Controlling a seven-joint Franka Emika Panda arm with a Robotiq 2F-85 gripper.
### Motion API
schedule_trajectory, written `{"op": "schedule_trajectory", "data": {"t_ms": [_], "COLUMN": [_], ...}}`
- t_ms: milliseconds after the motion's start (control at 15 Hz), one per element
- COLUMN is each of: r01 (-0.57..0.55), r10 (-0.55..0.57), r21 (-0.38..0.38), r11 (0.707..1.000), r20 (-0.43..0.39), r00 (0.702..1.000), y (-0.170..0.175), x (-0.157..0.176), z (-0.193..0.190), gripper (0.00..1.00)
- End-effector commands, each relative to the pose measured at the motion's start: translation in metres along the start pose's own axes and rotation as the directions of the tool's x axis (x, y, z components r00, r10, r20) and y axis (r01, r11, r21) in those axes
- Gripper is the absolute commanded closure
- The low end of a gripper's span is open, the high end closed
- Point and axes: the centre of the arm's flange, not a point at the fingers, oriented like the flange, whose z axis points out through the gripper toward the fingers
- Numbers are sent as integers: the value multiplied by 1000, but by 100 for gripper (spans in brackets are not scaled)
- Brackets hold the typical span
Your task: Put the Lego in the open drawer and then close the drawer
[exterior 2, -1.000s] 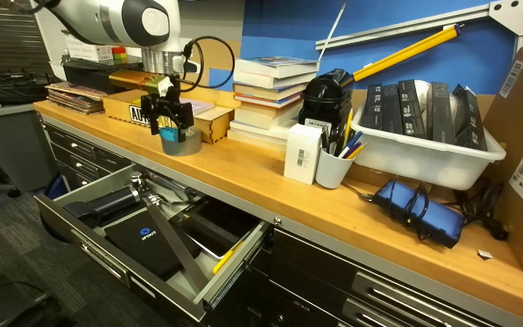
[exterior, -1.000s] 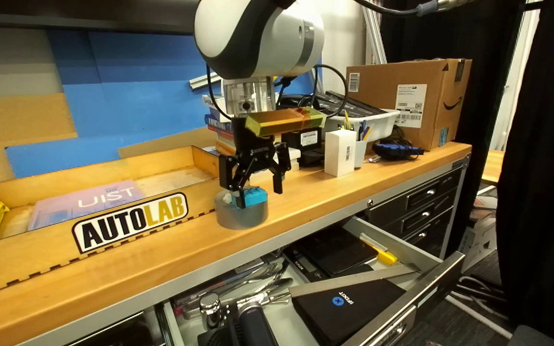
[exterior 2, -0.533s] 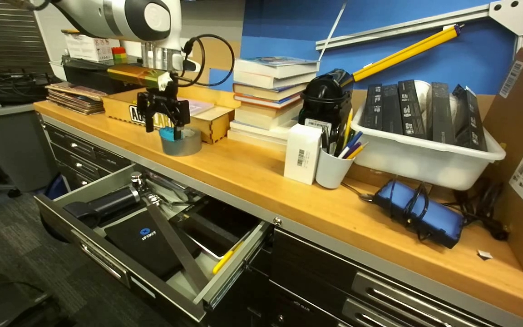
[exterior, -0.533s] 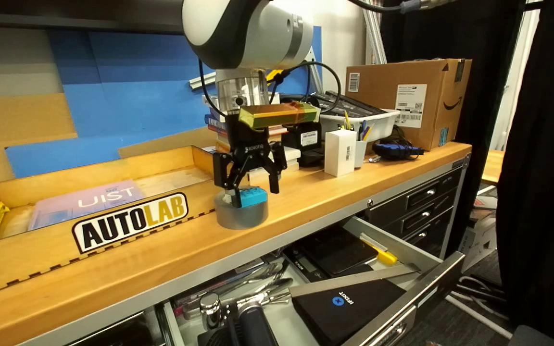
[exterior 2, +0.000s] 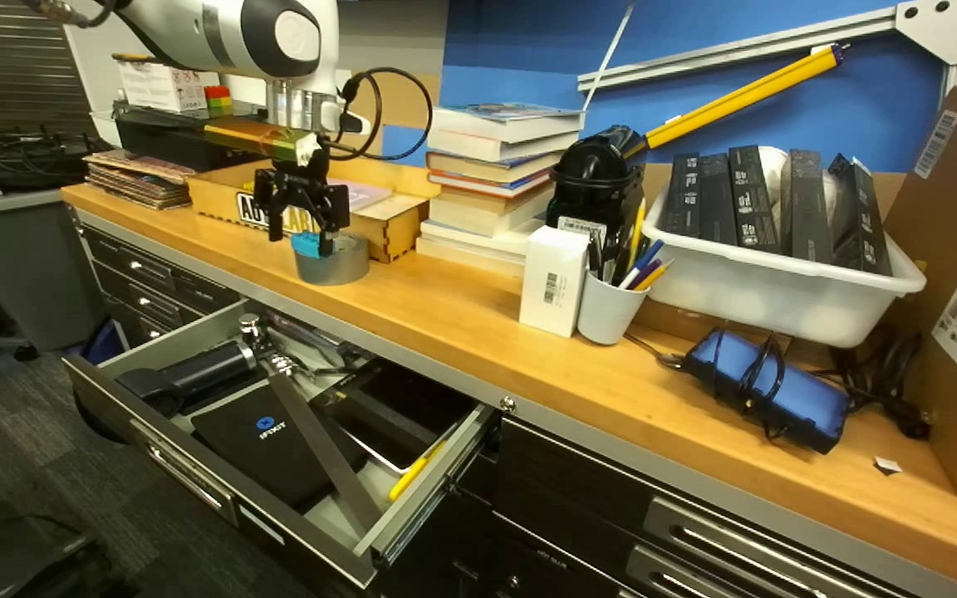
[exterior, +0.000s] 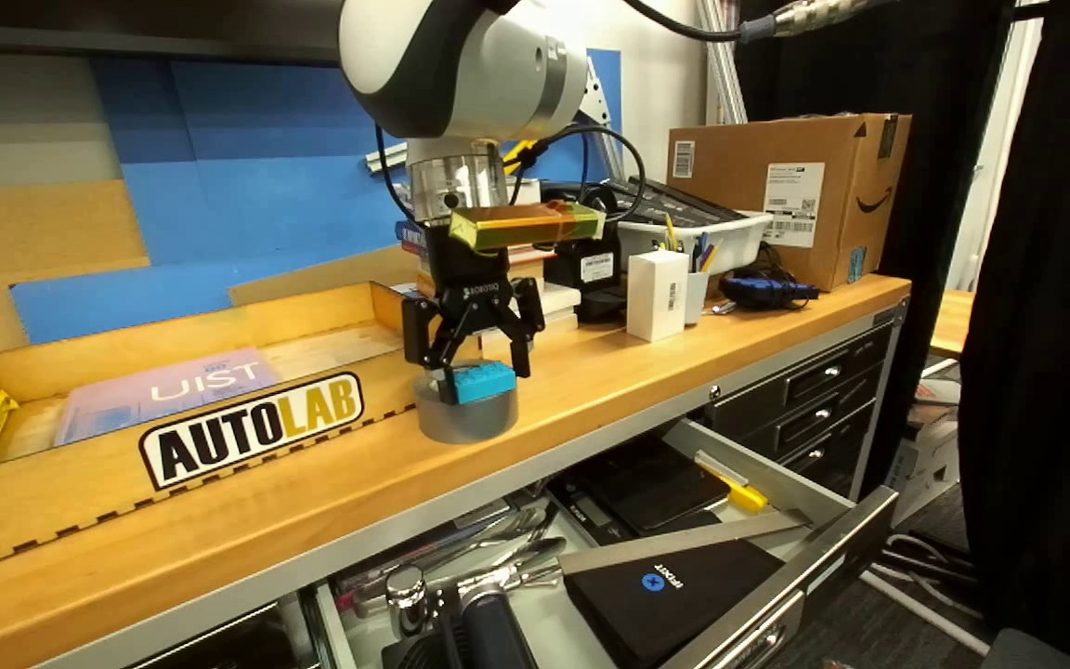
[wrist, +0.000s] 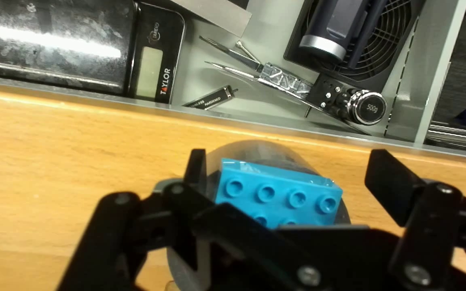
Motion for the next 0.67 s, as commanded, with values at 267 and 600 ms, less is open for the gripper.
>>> {"op": "schedule_trajectory", "data": {"t_ms": [267, 600], "r01": [-96, -143], "r10": [93, 139], "r21": [-38, -47], "r11": [995, 989], "r20": [-76, -86], "r00": [993, 987], "y": [-4, 4], "x": [13, 10], "z": [-11, -10], "gripper": [0, 35]}}
